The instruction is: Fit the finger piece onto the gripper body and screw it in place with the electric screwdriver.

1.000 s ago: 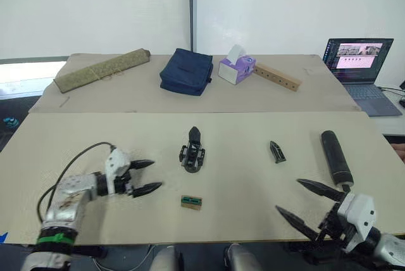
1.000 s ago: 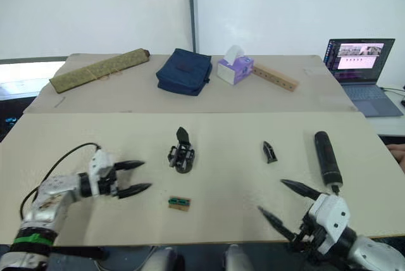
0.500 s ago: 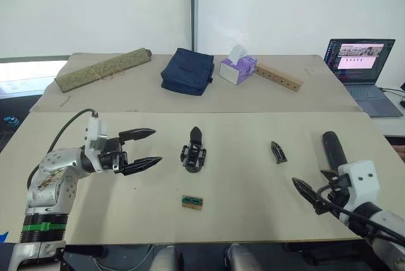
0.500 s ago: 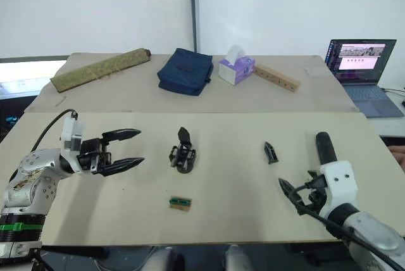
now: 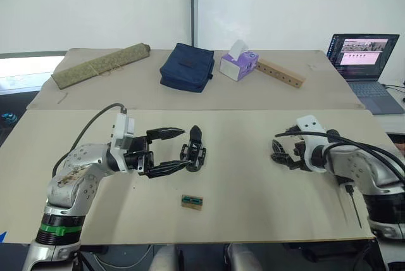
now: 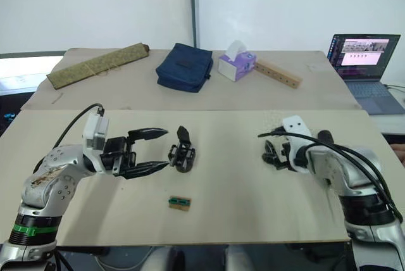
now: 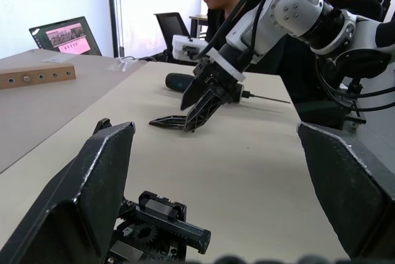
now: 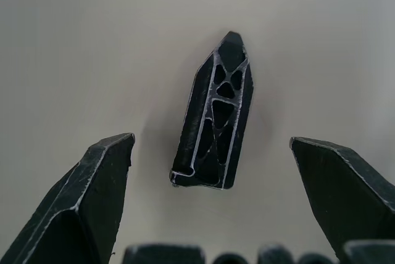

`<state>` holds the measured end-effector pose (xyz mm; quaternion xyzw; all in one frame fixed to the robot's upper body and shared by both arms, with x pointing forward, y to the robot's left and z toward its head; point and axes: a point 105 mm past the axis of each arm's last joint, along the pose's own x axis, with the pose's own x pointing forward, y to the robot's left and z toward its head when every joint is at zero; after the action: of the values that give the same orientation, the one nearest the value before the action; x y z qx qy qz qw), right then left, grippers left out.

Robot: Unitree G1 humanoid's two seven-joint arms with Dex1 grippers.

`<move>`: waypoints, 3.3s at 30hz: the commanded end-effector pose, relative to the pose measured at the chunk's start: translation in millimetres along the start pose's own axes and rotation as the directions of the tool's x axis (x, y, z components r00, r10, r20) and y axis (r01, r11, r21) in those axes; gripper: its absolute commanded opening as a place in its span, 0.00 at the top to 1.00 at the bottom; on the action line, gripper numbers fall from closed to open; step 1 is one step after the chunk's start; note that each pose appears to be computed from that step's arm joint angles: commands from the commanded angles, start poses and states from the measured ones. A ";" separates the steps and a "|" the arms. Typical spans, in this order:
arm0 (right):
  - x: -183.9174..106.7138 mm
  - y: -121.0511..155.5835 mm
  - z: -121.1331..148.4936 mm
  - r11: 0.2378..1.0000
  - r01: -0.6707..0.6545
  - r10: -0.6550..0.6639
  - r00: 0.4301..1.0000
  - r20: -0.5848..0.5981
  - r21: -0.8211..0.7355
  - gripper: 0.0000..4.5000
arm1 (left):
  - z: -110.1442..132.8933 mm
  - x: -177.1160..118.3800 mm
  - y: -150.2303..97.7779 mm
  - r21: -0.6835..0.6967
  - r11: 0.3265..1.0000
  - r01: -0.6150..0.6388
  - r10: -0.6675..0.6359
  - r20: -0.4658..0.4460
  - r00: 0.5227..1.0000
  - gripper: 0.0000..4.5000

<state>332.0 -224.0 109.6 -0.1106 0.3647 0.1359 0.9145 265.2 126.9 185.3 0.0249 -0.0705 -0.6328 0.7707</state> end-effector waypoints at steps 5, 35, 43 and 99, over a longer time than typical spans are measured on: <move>4.5 11.4 1.7 0.998 -0.050 0.049 0.998 -0.031 -0.034 0.18 | 6.8 1.2 -7.6 0.044 0.999 0.004 -0.004 0.003 1.000 0.00; -105.3 138.4 136.3 0.814 0.256 0.426 0.345 0.836 -0.521 0.76 | 80.0 50.4 59.3 -0.481 0.826 -0.294 0.507 0.405 0.761 0.00; -100.0 149.8 131.2 0.796 0.239 0.464 0.348 0.815 -0.556 0.76 | 82.4 51.7 47.4 -0.519 0.830 -0.206 0.466 0.441 0.767 0.20; -116.9 174.2 70.9 0.421 -0.840 0.907 0.391 0.156 -0.342 0.41 | 40.1 64.6 3.3 -0.404 0.858 0.318 -0.319 0.068 0.945 1.00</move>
<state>243.3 -62.1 215.7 0.0365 0.2157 0.6380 0.7383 280.0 68.8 223.4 -0.1397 0.0835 -0.7399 0.6527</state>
